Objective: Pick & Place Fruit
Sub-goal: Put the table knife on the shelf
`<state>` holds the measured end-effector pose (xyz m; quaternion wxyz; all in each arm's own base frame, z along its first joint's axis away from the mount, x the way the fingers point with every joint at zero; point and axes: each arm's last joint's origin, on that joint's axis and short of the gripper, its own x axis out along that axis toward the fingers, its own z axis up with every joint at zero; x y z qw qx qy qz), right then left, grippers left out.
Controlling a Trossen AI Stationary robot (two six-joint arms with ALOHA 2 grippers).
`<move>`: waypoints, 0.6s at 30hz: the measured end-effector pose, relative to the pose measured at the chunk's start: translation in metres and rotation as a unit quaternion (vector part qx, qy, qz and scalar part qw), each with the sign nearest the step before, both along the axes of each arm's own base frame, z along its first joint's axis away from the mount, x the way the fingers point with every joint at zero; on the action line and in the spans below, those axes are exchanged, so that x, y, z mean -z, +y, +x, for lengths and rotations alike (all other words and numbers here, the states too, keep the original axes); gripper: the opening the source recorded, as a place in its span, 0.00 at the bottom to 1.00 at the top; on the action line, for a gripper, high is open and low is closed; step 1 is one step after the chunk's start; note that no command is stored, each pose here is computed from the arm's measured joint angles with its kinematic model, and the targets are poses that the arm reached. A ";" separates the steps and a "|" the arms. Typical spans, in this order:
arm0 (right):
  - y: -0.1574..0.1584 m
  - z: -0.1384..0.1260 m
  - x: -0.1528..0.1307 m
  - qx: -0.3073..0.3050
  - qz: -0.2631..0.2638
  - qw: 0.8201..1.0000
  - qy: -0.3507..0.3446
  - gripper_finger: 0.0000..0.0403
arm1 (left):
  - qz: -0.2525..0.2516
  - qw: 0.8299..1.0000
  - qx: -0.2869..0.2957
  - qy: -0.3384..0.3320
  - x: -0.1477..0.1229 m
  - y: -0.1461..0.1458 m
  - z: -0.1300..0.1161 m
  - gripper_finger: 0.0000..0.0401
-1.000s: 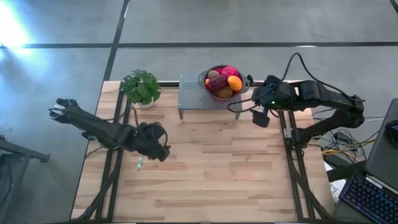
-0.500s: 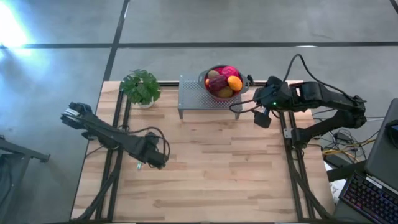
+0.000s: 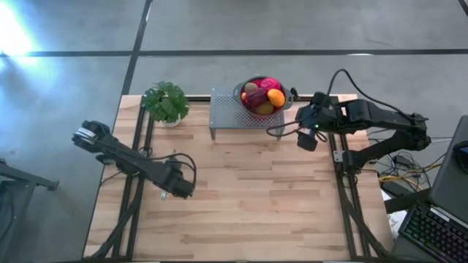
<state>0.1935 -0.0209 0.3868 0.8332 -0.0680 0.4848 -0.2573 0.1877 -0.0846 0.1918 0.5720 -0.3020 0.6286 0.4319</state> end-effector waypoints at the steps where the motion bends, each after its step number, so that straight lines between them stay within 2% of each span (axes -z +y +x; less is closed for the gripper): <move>1: 0.000 0.000 0.002 0.000 0.000 1.000 0.004 0.95 | -0.002 1.000 -0.002 -0.002 0.004 0.001 -0.002 0.94; 7: 0.000 0.002 0.010 0.000 0.001 1.000 0.018 0.95 | -0.059 0.996 -0.015 -0.059 0.029 0.004 -0.013 0.94; 14: 0.000 0.002 0.011 -0.006 -0.002 1.000 0.021 0.95 | -0.088 0.993 -0.044 -0.073 0.051 0.011 -0.030 0.94; 18: 0.000 0.002 0.011 -0.007 -0.003 1.000 0.021 0.95 | -0.098 0.990 -0.045 -0.091 0.054 0.011 -0.031 0.89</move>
